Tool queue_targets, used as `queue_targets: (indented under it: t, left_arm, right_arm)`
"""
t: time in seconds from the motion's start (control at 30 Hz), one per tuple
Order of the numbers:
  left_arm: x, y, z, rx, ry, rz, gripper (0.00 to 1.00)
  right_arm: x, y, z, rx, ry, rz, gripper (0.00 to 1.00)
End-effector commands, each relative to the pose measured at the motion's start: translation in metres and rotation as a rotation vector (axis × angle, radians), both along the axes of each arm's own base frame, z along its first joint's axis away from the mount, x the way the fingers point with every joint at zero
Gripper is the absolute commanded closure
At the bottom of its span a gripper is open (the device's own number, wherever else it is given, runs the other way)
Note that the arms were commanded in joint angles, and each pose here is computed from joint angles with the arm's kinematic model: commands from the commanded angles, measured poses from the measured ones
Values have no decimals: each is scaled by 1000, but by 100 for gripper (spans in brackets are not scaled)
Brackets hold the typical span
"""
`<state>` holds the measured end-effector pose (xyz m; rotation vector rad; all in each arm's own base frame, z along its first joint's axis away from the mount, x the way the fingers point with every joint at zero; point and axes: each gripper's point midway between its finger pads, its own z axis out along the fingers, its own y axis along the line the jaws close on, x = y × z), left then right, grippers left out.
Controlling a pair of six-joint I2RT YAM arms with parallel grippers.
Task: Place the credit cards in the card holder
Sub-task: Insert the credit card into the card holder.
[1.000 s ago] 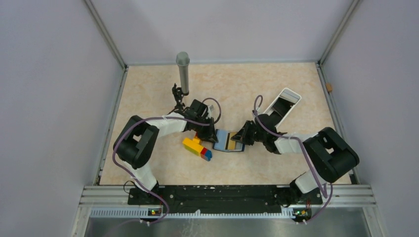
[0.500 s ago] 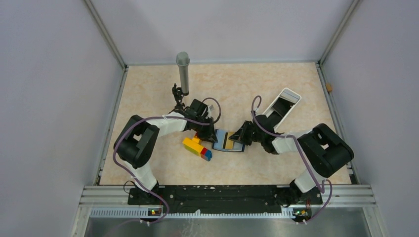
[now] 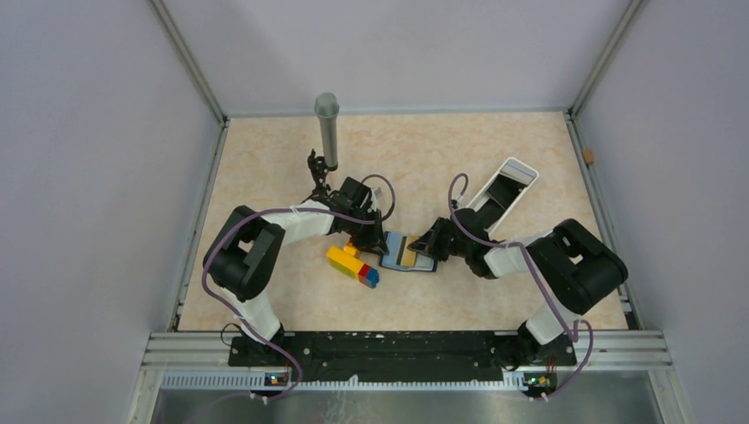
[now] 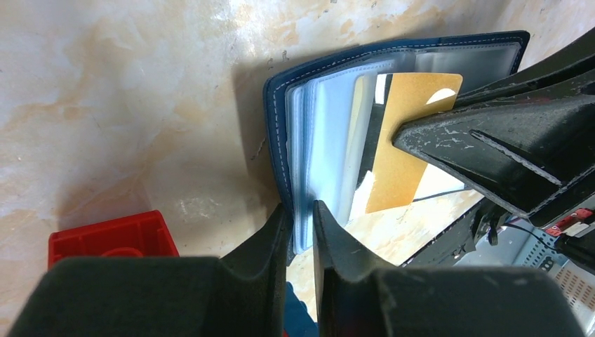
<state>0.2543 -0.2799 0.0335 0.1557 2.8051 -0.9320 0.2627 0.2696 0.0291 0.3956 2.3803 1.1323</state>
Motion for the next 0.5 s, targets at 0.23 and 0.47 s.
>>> queue_targets:
  t: [0.23, 0.47]
  left_arm:
    - [4, -7, 3, -24, -4, -15, 84]
    - [3, -8, 4, -31, -1, -15, 85]
  right_arm:
    - [-15, 0, -41, -117, 73, 15, 100]
    - [-14, 2, -37, -153, 61, 24, 93]
